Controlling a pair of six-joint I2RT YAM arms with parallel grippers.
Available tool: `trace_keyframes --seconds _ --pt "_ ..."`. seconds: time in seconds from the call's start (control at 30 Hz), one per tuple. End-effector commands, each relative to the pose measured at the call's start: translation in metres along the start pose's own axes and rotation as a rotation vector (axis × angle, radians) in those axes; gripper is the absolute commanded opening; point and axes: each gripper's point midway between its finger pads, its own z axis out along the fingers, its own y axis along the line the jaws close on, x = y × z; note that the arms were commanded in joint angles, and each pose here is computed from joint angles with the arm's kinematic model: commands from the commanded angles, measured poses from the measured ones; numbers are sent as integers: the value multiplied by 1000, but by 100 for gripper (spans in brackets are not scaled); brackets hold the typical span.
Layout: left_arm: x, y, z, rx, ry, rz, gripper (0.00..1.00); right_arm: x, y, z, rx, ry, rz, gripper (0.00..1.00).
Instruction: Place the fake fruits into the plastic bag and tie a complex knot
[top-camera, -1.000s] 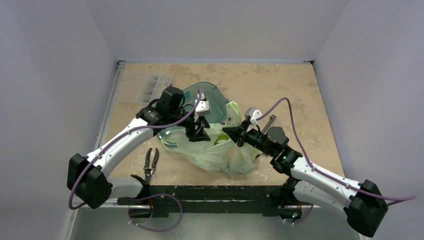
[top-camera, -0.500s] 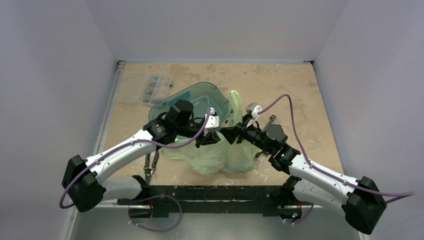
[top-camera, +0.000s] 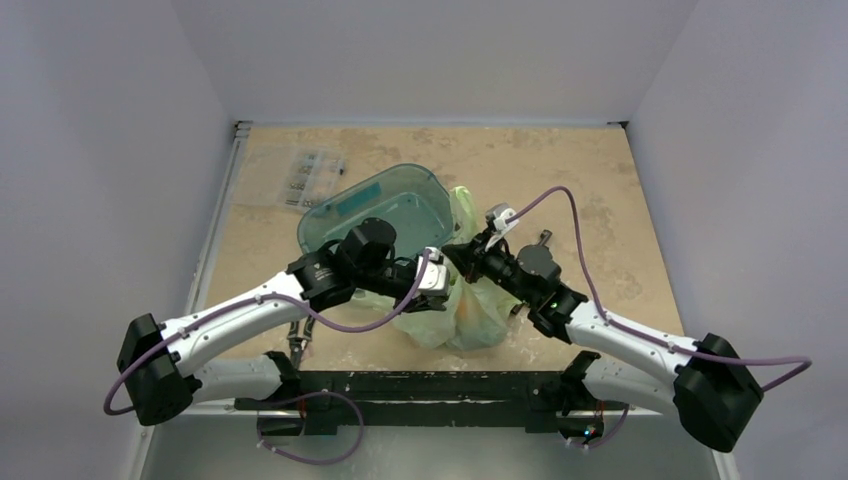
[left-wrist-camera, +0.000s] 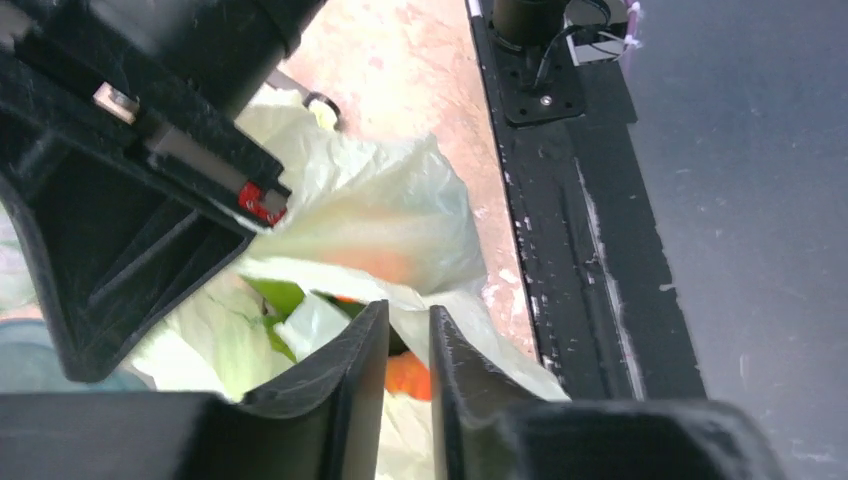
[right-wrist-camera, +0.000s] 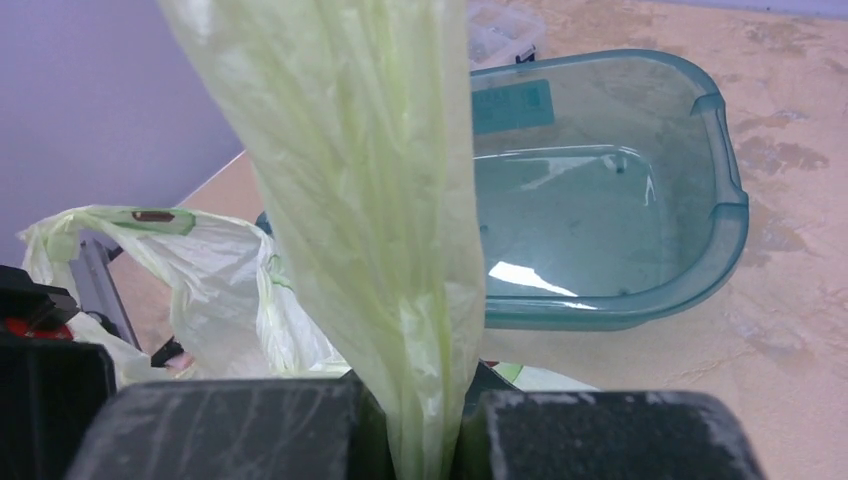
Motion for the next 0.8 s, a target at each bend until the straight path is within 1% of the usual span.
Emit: trace_keyframes --seconds 0.0,0.03,0.07,0.1,0.17,0.23,0.27,0.37,0.43,0.47,0.53,0.63,0.7,0.77 --pt "-22 10 -33 -61 -8 -32 42 -15 -3 -4 7 -61 -84 0" --pt "-29 17 -47 -97 -22 -97 58 -18 -6 -6 23 -72 -106 0" --pt "-34 26 -66 -147 -31 -176 68 -22 -8 -7 31 -81 -130 0" --pt "-38 36 -85 -203 -40 -237 76 -26 -7 -10 30 -90 -150 0" --pt "-38 49 -121 -300 -32 -345 87 -33 -9 -14 43 -108 -173 0" --pt "-31 50 -149 -350 -16 -480 94 -36 -6 -17 35 -114 -183 0" --pt "-24 46 -156 -364 4 -546 100 -36 -6 -19 32 -114 -183 0" --pt "10 39 -175 -465 84 -778 100 -38 -5 -22 30 -118 -184 0" --pt "23 32 -182 -499 83 -920 100 -38 -7 -22 44 -117 -178 0" --pt "26 29 -184 -507 76 -961 100 -38 -8 -22 52 -116 -178 0" --pt "25 18 -184 -493 62 -1012 100 -38 -11 -24 66 -118 -180 0" --pt "20 1 -180 -448 39 -1042 100 -38 -13 -24 76 -116 -176 0" --pt "32 -5 -180 -479 65 -1080 100 -39 -13 -25 78 -116 -174 0" --pt "51 -8 -182 -539 121 -1147 100 -40 -14 -25 87 -119 -174 0"
